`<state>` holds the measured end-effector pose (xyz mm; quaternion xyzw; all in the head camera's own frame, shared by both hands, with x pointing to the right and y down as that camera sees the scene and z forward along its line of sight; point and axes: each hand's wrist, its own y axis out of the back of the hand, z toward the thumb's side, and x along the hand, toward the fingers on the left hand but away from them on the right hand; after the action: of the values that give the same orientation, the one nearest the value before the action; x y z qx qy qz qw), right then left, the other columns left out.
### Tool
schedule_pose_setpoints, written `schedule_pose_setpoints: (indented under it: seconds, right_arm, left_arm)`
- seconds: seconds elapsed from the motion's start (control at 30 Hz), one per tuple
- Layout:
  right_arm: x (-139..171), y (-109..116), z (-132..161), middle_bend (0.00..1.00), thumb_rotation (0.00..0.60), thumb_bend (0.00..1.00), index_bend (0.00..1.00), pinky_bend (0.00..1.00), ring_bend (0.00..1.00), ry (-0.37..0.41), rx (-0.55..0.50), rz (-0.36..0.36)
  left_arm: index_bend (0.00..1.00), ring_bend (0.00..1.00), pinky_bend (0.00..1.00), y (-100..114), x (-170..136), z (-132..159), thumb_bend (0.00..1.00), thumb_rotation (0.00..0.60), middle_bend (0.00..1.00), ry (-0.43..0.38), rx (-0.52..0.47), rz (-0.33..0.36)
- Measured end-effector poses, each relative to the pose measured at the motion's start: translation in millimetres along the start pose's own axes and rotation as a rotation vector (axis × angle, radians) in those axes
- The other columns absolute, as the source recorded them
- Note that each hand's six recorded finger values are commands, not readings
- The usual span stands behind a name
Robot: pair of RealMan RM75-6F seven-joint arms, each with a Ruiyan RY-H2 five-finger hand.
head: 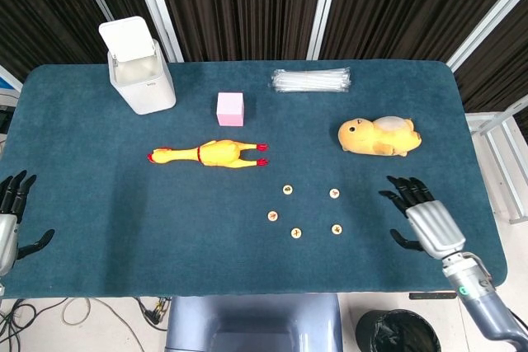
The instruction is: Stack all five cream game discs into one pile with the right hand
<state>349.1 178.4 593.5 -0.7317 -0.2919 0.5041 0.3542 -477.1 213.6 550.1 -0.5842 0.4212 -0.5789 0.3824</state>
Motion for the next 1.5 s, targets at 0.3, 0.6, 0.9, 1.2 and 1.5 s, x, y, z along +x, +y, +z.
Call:
schedule_pose_setpoints:
  seconds: [0.3,0.6,0.9,1.2,1.5]
  right_arm:
    - [-24,-41,27,0.00,0.600,0.39,0.27,0.03,0.00,0.026,0.013,0.113]
    - [-38,-69,43,0.00,0.600,0.39,0.29,0.05,0.00,0.055,0.026,0.183]
    - [-54,-88,53,0.00,0.600,0.39,0.31,0.05,0.00,0.062,0.033,0.222]
    - [-65,-100,48,0.00,0.600,0.39,0.38,0.05,0.00,0.037,0.034,0.249]
    - [-69,-105,48,0.00,0.600,0.39,0.42,0.06,0.00,0.036,0.034,0.258]
  left_arm:
    - [0.04,0.00,0.07,0,0,-1,0.17,0.600,0.00,0.001,-0.002,0.000]
    - [0.04,0.00,0.07,-1,1,-1,0.17,0.600,0.00,0.005,0.001,-0.002]
    - [0.04,0.00,0.07,-2,2,-1,0.17,0.600,0.00,0.003,-0.001,-0.005]
    - [0.04,0.00,0.07,-1,2,-1,0.17,0.600,0.00,0.004,-0.001,-0.003]
    - [0.04,0.00,0.07,-2,2,0,0.17,0.600,0.00,0.000,0.003,-0.006]
